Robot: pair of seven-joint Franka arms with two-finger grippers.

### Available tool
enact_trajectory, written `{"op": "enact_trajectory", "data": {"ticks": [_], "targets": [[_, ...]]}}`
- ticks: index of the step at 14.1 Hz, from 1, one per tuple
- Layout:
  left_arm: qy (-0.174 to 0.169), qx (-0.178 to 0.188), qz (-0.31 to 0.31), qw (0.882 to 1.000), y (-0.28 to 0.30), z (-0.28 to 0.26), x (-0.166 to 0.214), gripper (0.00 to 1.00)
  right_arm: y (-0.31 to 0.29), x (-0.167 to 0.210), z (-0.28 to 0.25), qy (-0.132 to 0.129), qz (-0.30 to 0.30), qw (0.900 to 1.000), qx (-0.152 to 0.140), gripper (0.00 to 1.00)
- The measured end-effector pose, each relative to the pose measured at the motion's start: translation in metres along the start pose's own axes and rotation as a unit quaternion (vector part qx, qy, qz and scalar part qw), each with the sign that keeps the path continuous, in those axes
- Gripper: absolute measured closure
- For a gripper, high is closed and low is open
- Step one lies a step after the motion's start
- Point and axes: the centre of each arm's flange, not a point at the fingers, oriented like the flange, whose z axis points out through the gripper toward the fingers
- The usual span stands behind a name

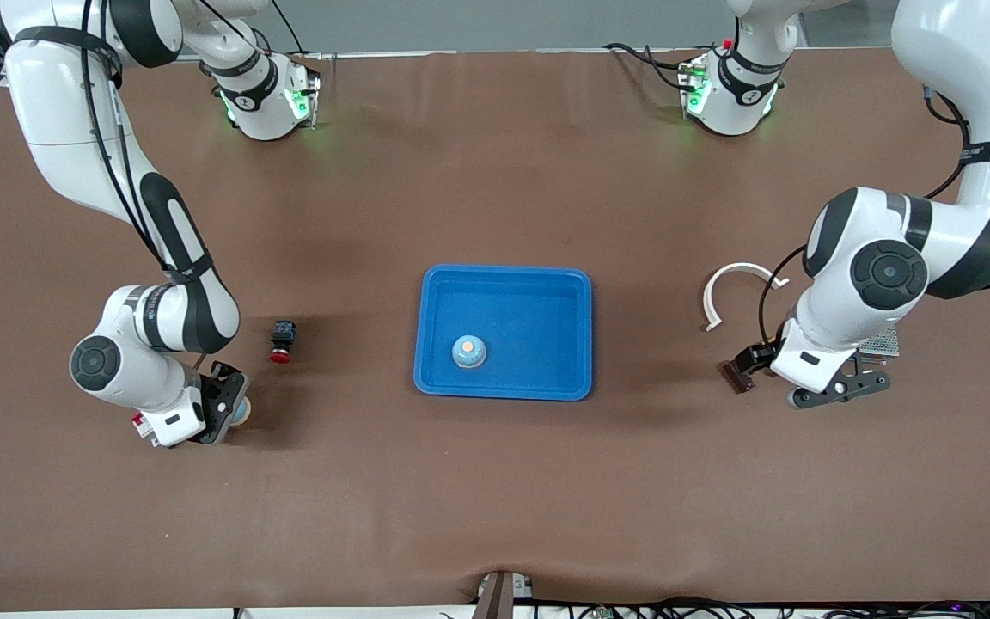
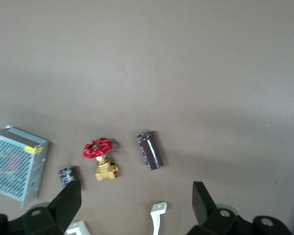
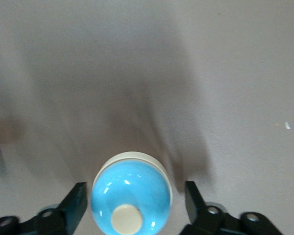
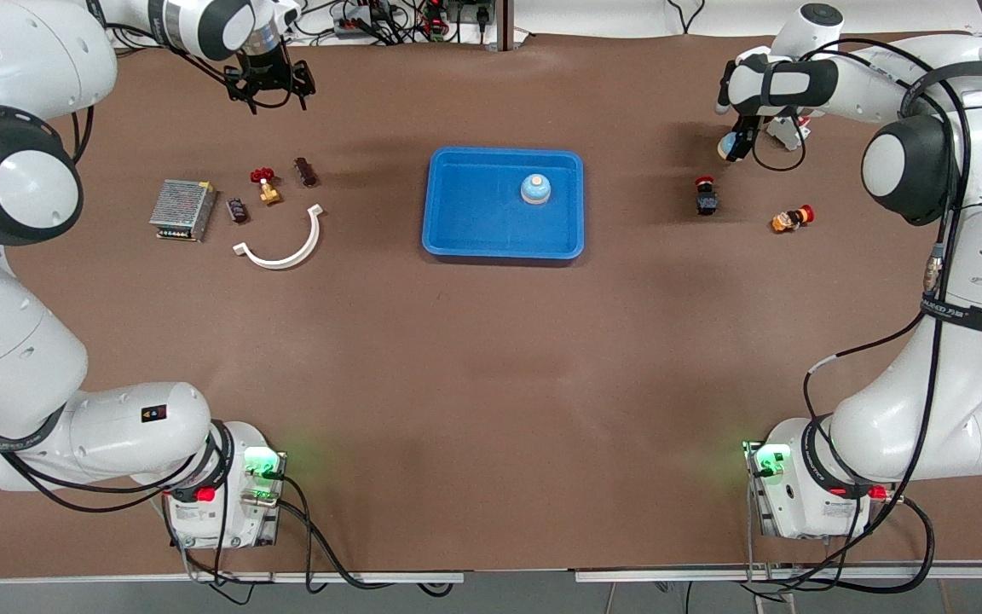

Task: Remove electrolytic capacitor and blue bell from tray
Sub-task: 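Set the capacitor by the power supply while the right gripper sets the bell down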

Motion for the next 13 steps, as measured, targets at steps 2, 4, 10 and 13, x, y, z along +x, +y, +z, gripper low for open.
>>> {"op": "enact_trajectory", "data": {"ticks": [2,4,10,13], "targets": [[0.0,0.007,-0.004,1.0,-0.003,-0.024,0.003,0.0,0.006,0.004,-0.008,0.004,-0.001,1.0,-0.006,0.0],[0.008,0.01,-0.003,1.0,-0.008,-0.051,0.007,0.0,0.007,0.012,-0.016,0.005,0.005,1.0,0.006,0.0],[0.038,0.007,0.044,0.998,-0.027,-0.123,0.013,0.0,-0.004,0.07,-0.07,-0.011,0.101,0.992,0.068,0.0],[0.037,0.008,0.062,0.997,-0.038,-0.159,0.005,0.0,-0.043,0.132,-0.11,-0.027,0.177,0.981,0.077,0.0]]}}
